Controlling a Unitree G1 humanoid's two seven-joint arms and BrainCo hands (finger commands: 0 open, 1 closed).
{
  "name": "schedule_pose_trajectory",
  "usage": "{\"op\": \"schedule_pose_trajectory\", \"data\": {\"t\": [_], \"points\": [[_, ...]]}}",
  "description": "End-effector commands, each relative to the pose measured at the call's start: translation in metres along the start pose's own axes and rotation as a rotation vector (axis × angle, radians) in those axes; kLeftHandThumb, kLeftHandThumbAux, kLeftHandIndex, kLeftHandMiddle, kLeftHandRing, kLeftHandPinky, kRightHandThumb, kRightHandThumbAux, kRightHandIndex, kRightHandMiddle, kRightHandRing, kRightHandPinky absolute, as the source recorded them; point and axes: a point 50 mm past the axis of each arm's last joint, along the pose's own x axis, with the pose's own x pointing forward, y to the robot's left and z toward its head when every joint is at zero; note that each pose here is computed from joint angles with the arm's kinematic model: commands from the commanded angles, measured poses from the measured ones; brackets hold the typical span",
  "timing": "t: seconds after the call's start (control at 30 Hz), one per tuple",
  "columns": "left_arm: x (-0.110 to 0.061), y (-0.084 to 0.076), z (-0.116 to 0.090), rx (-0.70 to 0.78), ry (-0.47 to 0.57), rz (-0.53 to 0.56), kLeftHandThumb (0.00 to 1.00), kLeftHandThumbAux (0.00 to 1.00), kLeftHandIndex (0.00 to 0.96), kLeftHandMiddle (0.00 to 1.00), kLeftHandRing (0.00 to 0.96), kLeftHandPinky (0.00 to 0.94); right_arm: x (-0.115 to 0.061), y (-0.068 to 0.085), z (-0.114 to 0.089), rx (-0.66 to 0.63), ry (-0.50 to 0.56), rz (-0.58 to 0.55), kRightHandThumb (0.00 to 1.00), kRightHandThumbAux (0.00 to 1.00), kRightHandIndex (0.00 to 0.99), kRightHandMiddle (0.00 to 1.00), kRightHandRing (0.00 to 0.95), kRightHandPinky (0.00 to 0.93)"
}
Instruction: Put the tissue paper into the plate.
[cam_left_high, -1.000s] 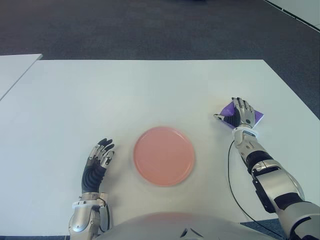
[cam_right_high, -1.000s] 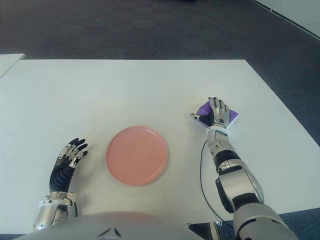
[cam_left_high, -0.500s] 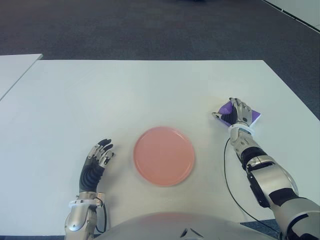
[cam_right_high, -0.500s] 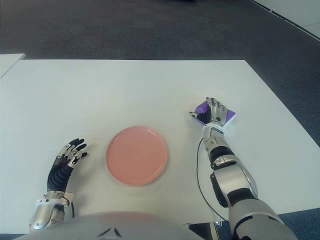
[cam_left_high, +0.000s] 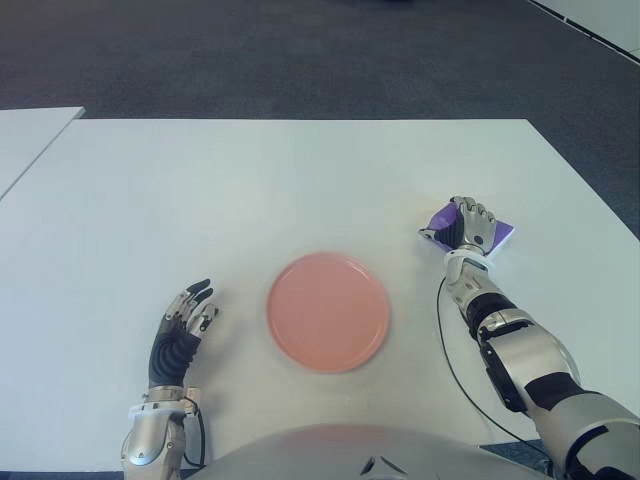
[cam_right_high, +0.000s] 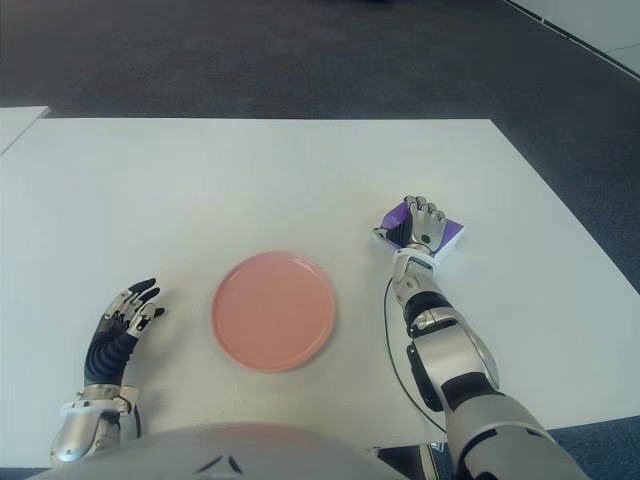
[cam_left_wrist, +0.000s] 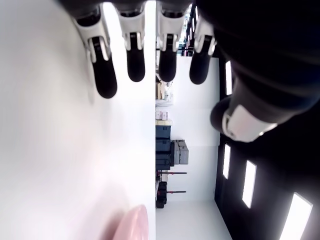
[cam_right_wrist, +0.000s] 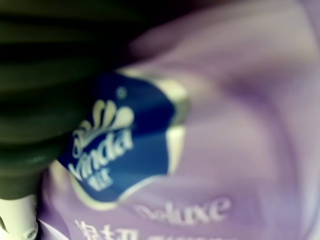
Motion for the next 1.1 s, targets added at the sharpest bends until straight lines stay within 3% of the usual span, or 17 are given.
{"op": "schedule_pose_trajectory", "data": {"t": [0.03,0.17,0.23,0.33,0.53,0.83,0.97,1.1], "points": [[-0.007,0.004,-0.017,-0.016,0.075,0.056,0.271,0.633,0.226,0.174,0.174,0.213,-0.066,0.059,-0.009,0.062,0.085,0.274,0.847,0.678,0.406,0.505,0.701,0.533],[-0.005,0.005,-0.016,-0.029,0.042,0.062,0.281,0.632,0.239,0.182,0.182,0.221,-0.065,0.058,-0.006,0.098,0.085,0.256,0.848,0.678,0.401,0.507,0.694,0.488],[-0.005,0.006,-0.017,-0.033,0.031,0.061,0.281,0.63,0.245,0.185,0.186,0.225,-0.065,0.058,-0.006,0.118,0.094,0.25,0.848,0.678,0.4,0.51,0.699,0.514],[-0.003,0.006,-0.017,-0.035,0.022,0.061,0.279,0.624,0.252,0.19,0.192,0.234,-0.064,0.057,-0.006,0.139,0.102,0.238,0.849,0.677,0.4,0.518,0.711,0.426],[0.0,0.006,-0.018,-0.034,0.015,0.063,0.271,0.613,0.252,0.193,0.198,0.237,-0.061,0.054,-0.007,0.148,0.098,0.211,0.85,0.677,0.4,0.523,0.729,0.377],[0.005,0.005,-0.018,-0.05,0.0,0.075,0.266,0.602,0.244,0.193,0.191,0.216,-0.06,0.053,-0.007,0.159,0.111,0.185,0.85,0.678,0.4,0.519,0.746,0.445],[0.007,0.003,-0.019,-0.057,-0.006,0.079,0.263,0.598,0.244,0.186,0.177,0.196,-0.06,0.052,-0.009,0.153,0.11,0.179,0.85,0.678,0.4,0.516,0.756,0.566],[0.009,0.002,-0.019,-0.062,-0.015,0.079,0.262,0.597,0.247,0.18,0.167,0.185,-0.06,0.052,-0.011,0.144,0.105,0.181,0.85,0.678,0.4,0.514,0.755,0.557]]}}
